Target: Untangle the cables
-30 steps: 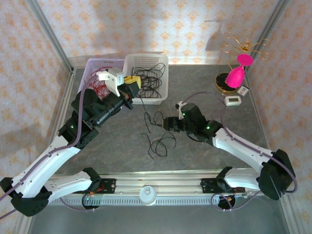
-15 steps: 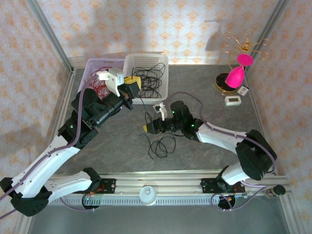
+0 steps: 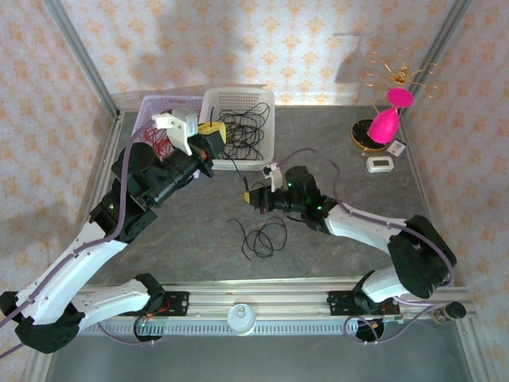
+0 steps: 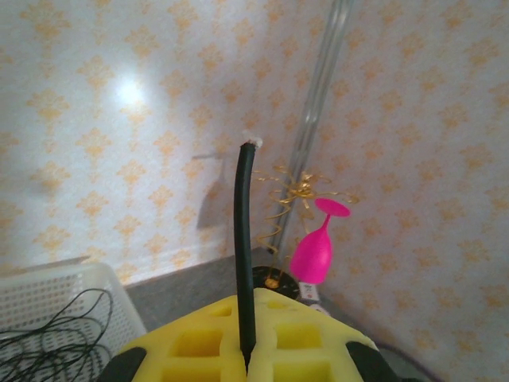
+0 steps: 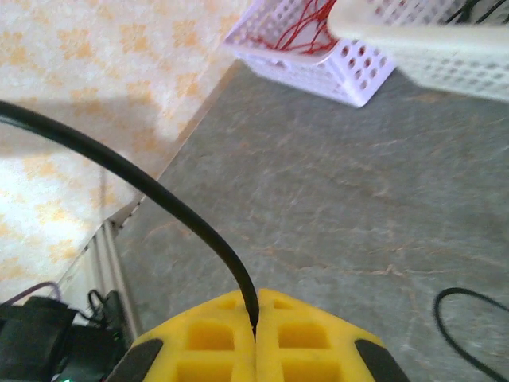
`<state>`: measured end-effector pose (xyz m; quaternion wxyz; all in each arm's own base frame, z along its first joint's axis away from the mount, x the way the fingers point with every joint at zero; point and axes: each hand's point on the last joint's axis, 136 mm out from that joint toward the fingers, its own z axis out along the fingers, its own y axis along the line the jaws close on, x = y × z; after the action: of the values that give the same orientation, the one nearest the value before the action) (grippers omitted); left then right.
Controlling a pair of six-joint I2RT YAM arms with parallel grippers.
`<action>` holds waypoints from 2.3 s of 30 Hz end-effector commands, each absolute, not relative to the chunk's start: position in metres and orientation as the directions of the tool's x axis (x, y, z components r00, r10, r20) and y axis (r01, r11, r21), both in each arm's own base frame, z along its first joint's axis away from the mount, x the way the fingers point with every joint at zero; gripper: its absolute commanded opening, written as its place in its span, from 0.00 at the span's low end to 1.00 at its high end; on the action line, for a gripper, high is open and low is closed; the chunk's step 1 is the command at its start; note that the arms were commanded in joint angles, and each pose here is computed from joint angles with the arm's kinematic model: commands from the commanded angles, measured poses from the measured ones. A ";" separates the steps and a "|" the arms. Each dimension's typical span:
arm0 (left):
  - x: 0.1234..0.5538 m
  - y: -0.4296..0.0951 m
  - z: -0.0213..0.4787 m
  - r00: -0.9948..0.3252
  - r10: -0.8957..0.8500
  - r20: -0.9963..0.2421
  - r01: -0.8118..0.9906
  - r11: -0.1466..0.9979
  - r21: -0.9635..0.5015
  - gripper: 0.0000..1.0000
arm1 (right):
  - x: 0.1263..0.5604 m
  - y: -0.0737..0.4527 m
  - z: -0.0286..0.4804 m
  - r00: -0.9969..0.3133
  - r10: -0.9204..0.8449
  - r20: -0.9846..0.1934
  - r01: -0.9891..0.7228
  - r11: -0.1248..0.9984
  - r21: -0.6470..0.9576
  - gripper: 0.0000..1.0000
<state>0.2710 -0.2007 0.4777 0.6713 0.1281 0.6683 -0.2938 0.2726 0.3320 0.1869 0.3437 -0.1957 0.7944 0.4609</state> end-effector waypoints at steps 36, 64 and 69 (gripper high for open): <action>0.343 -0.036 0.420 -0.158 -0.037 -0.987 -0.158 0.987 -0.011 0.00 | 0.276 0.185 0.256 -0.326 0.264 -0.908 -0.352 0.857 0.376 0.00; 0.326 -0.093 0.496 -0.013 -0.087 -0.996 0.252 0.964 -0.087 0.00 | 0.224 0.254 0.273 -0.386 0.151 -0.910 -0.737 0.543 0.403 0.77; 0.310 -0.099 0.494 -0.025 -0.101 -0.995 0.312 0.944 -0.104 0.00 | 0.229 0.299 0.312 -0.325 0.105 -0.940 -0.860 0.380 0.340 0.81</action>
<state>0.3252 -0.0900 0.4937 0.6987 0.0460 0.7038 -0.1203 0.2402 0.2730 0.2849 0.5042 -0.2112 0.7143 0.4370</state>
